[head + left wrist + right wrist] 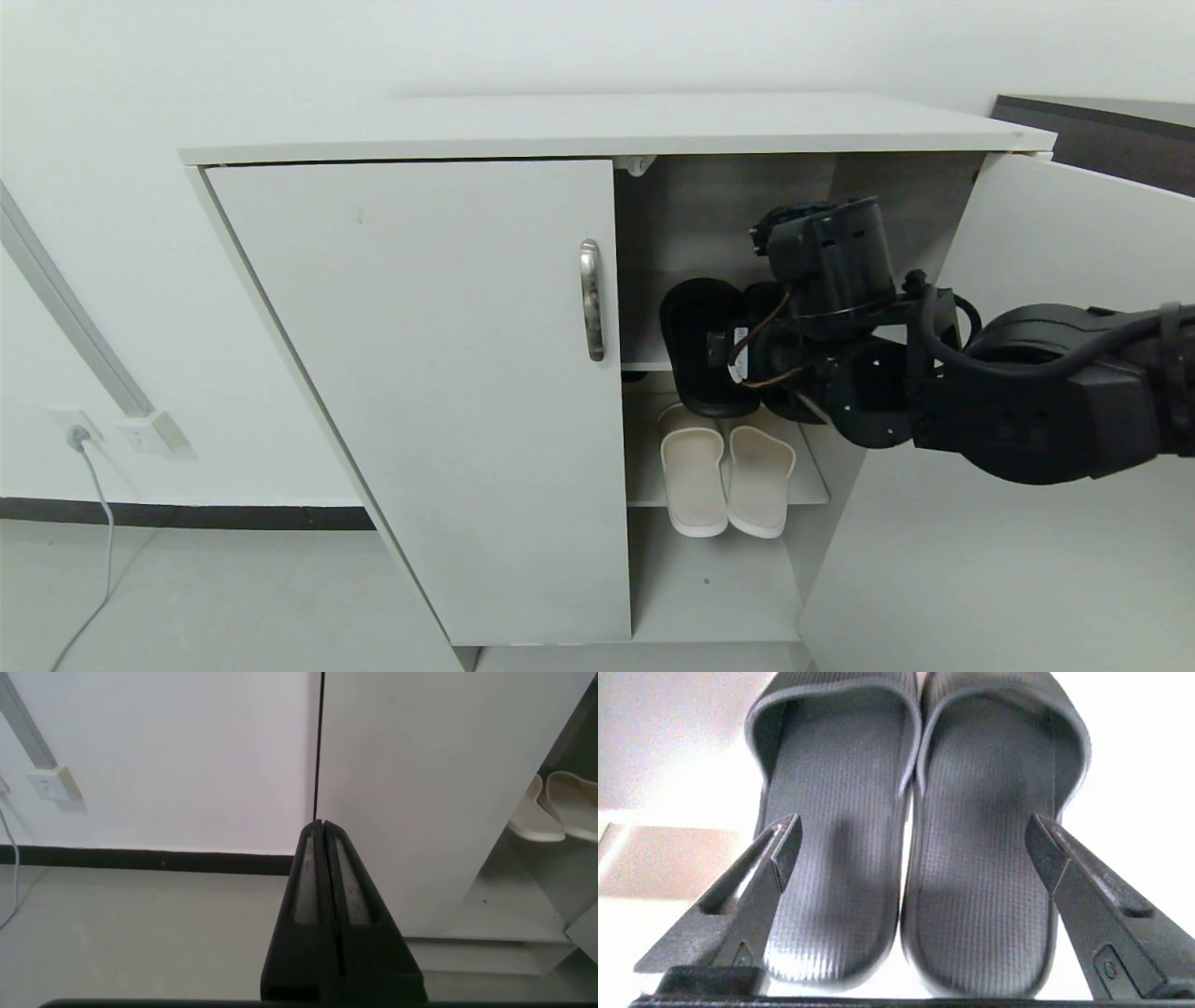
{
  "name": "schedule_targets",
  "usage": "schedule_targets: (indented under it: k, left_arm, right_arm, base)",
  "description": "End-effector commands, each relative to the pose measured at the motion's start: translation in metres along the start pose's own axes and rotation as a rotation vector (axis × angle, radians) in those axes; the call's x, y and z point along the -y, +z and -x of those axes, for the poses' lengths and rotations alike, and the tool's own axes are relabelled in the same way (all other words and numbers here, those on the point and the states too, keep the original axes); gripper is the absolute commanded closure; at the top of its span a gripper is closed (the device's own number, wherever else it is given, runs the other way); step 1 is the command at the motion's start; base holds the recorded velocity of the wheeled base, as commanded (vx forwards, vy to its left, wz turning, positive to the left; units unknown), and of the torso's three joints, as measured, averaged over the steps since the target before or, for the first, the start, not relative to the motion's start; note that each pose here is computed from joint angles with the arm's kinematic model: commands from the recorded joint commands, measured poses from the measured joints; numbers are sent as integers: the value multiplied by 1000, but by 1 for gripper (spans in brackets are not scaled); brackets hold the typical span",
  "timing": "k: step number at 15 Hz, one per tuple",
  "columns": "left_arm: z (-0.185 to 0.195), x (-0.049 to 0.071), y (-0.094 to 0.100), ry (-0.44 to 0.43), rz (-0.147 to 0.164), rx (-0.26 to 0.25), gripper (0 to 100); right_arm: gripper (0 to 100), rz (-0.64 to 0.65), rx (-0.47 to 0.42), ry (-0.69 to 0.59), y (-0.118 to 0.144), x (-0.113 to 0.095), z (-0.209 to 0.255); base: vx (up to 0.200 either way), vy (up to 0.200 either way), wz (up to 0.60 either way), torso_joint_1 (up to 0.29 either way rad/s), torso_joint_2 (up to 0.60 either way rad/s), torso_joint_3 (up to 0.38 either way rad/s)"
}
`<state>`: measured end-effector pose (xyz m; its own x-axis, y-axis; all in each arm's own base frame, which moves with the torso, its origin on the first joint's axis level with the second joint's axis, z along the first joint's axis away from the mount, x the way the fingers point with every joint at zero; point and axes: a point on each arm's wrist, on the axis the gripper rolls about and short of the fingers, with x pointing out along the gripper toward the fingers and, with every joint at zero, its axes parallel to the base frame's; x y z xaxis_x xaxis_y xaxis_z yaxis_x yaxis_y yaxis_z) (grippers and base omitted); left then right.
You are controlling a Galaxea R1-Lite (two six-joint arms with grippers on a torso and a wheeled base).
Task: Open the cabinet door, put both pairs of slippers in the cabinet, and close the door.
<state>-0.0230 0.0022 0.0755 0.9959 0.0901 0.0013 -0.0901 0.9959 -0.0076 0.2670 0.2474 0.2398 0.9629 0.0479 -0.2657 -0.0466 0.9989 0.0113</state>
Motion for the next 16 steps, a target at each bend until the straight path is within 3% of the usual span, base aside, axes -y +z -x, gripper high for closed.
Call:
schedule_targets:
  k: [1,4,5,9,16]
  left_arm:
    - [0,0,0,0,0,-1,100]
    - [0,0,0,0,0,-1,100]
    - [0,0,0,0,0,-1,100]
    - [0,0,0,0,0,-1,100]
    - [0,0,0,0,0,-1,100]
  right_arm:
    - [0,-3,12,60,-3,5,27]
    - [0,4,22,149,-28,10,57]
    - [100,4,23,168,-35,12,61]
    - [100,-3,27,213,-54,9,58]
    - [100,15,5,206,-62,5,52]
  base:
    - [0,0,0,0,0,0]
    - [0,0,0,0,0,0]
    - [0,0,0,0,0,0]
    - [0,0,0,0,0,0]
    - [0,0,0,0,0,0]
